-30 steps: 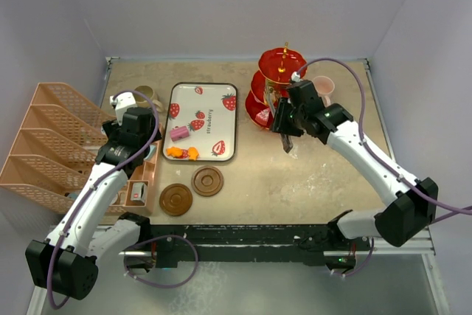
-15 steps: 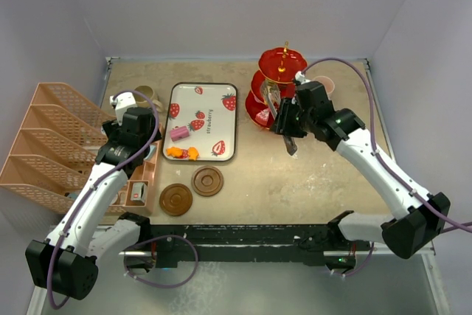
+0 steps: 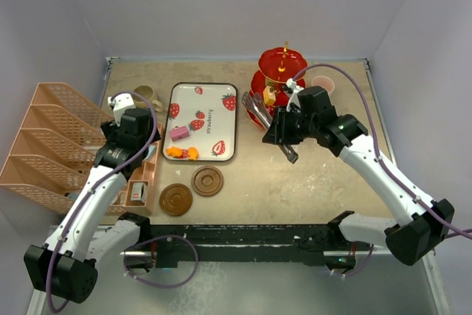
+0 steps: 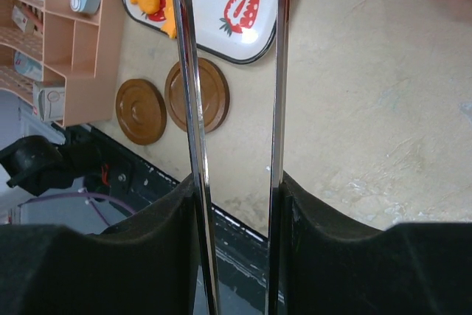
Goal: Serve the afternoon tea
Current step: Place the desert on the desert table, then adjust the dessert on the tray.
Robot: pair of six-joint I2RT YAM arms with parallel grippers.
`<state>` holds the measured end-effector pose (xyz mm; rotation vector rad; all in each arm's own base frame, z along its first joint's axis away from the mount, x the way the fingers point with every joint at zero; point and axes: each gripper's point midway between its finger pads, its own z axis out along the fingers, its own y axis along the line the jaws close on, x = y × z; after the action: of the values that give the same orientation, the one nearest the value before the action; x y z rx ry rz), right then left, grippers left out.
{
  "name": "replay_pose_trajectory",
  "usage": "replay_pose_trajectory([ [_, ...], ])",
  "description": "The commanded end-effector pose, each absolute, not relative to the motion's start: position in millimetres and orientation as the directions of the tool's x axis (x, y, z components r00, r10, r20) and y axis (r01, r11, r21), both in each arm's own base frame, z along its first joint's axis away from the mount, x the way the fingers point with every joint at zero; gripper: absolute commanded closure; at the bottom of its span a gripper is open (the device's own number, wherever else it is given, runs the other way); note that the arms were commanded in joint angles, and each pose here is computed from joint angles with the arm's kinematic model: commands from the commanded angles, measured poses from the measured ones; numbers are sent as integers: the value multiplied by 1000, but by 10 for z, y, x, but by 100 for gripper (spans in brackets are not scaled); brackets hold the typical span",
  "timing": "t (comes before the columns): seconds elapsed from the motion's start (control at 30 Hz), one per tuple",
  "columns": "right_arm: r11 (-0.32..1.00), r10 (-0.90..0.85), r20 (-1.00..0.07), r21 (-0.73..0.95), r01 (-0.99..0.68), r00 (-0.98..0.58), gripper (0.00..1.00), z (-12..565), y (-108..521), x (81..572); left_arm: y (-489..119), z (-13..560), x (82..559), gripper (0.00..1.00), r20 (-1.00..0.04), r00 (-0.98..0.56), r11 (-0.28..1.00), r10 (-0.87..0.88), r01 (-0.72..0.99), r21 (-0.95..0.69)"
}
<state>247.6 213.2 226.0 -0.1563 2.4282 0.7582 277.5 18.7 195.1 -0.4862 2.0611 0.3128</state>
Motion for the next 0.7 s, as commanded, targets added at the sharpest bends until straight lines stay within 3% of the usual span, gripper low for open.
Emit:
replay_pose_trajectory([
  [0.0,766,16,-629,507,-394,-777,58,2474,2253,2422,195,2111,2784,13,-881,-407,879,-240,-477,-20],
  [0.67,715,-175,-667,419,-559,-724,59,2457,3047,2340,443,2316,2519,12,-906,-338,815,-253,-580,-11],
])
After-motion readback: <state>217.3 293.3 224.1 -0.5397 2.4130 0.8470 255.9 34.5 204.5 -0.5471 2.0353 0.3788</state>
